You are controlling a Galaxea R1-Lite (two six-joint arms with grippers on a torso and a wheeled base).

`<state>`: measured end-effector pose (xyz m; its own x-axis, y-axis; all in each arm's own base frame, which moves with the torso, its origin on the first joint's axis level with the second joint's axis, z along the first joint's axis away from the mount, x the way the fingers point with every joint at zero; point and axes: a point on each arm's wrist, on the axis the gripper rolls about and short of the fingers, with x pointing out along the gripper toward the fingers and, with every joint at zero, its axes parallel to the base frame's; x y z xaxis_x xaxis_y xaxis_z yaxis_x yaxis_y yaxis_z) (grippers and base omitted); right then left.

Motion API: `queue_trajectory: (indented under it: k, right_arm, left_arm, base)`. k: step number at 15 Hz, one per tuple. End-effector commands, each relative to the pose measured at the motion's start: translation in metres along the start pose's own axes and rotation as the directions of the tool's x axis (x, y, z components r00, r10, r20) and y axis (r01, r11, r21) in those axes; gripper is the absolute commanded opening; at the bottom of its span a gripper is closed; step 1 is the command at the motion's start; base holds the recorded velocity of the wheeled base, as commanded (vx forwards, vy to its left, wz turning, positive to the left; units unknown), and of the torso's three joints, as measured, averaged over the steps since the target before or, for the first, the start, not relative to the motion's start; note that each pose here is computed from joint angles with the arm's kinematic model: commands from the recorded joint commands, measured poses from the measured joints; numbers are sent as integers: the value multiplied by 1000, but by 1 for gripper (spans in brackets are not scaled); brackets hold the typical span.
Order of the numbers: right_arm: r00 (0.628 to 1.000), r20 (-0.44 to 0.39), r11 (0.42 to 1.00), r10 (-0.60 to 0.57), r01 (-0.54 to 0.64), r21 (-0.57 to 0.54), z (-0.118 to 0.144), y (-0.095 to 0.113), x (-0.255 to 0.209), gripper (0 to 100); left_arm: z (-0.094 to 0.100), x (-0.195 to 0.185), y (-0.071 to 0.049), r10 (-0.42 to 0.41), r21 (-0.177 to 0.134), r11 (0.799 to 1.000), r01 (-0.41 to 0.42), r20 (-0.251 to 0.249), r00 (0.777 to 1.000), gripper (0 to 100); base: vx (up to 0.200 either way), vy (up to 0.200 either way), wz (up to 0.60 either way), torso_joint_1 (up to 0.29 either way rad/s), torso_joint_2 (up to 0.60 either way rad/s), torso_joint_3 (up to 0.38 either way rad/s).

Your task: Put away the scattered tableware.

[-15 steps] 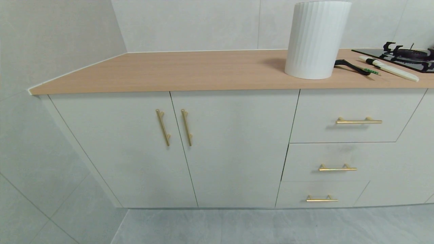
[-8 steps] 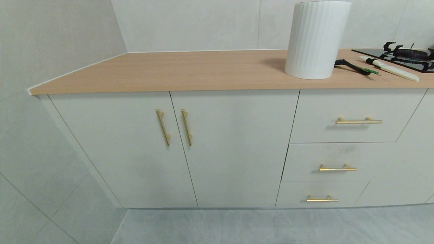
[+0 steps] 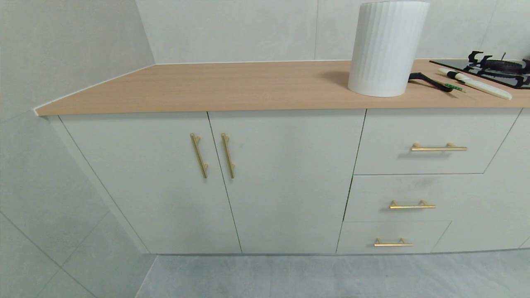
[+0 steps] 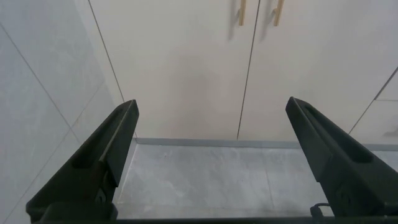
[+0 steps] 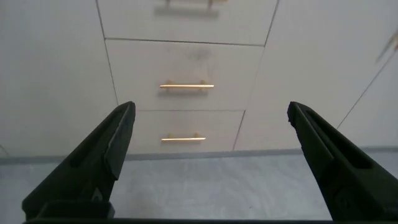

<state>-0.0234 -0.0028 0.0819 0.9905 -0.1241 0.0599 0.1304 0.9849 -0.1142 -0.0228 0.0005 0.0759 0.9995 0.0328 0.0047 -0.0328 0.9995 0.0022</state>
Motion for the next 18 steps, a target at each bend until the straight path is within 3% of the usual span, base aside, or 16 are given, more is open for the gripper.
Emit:
queue_trajectory:
  k: [1, 4, 7, 18]
  right_arm:
    - [1000, -1, 1000, 11, -11, -2, 0, 0, 0, 100]
    - [992, -1, 988, 125, -125, 90, -1, 3, 0, 100]
    - [990, -49, 982, 134, -126, 144, -6, 4, 0, 100]
    - [990, -42, 985, 132, -126, 116, -5, 4, 0, 100]
  left_arm:
    - [0, 0, 0, 1, -2, 1000, -1, 0, 1000, 100]
    - [0, 0, 0, 1, -5, 1000, -1, 0, 1000, 100]
    - [0, 0, 0, 1, -5, 1000, -1, 0, 1000, 100]
    - [0, 0, 0, 1, -5, 1000, -1, 0, 1000, 100]
  base:
    - [0, 0, 0, 0, 0, 0]
    - [0, 0, 0, 0, 0, 0]
    - [0, 0, 0, 0, 0, 0]
    - [18, 0, 0, 0, 0, 0]
